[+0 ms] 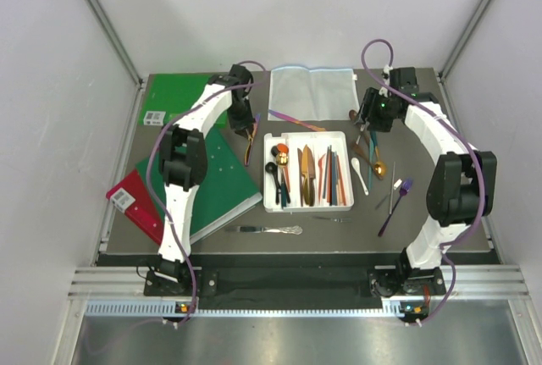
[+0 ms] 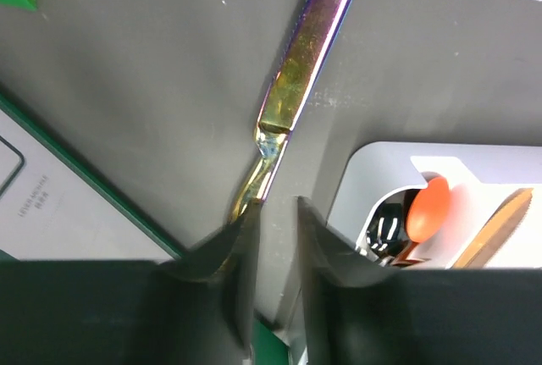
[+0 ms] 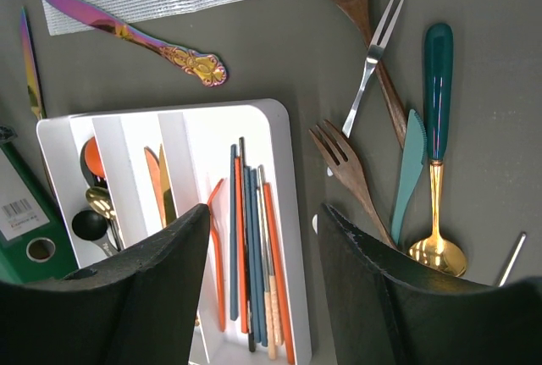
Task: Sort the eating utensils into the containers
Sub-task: Pick up the knife at the center of the board.
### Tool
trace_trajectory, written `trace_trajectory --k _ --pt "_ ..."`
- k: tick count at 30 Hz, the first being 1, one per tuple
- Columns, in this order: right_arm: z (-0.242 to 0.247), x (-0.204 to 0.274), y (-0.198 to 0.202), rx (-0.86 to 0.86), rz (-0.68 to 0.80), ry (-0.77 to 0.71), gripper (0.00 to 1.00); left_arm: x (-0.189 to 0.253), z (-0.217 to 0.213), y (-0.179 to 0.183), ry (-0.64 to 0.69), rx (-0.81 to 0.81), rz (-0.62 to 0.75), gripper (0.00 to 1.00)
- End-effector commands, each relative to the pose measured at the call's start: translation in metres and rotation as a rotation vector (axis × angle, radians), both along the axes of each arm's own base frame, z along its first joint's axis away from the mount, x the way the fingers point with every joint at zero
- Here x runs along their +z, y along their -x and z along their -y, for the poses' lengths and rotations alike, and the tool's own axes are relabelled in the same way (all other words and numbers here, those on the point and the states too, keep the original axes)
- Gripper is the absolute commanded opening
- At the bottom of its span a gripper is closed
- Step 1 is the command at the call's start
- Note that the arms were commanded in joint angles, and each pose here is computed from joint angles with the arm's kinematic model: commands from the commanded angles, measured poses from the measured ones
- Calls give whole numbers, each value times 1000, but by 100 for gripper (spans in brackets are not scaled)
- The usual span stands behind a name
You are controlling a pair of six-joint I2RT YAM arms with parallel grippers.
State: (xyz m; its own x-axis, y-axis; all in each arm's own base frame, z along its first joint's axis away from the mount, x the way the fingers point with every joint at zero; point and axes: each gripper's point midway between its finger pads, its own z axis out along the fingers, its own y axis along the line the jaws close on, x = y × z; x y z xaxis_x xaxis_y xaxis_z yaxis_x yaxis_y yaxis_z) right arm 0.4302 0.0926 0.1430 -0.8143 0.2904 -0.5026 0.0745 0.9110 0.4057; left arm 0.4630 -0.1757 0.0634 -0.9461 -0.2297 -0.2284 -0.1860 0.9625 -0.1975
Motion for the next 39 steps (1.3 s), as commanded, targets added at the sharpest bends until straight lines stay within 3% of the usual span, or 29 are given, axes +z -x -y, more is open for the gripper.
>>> trace_trajectory --k 1,6,19,26,33,39 --pt "4 16 -11 1 55 2 54 8 -1 -1 12 -28 8 36" --pt "5 14 -7 2 47 9 54 -3 2 1 21 -41 -13 41" --pt "6 12 -7 7 44 17 54 -36 5 19 -29 -54 -84 41" --pt "7 10 -7 4 37 18 54 -57 -5 26 -92 -55 -125 29" --pt "7 9 -7 4 31 9 54 -74 -1 31 -112 -71 -152 25" --pt "8 11 -8 2 34 12 54 -72 -8 25 -162 -56 -130 35"
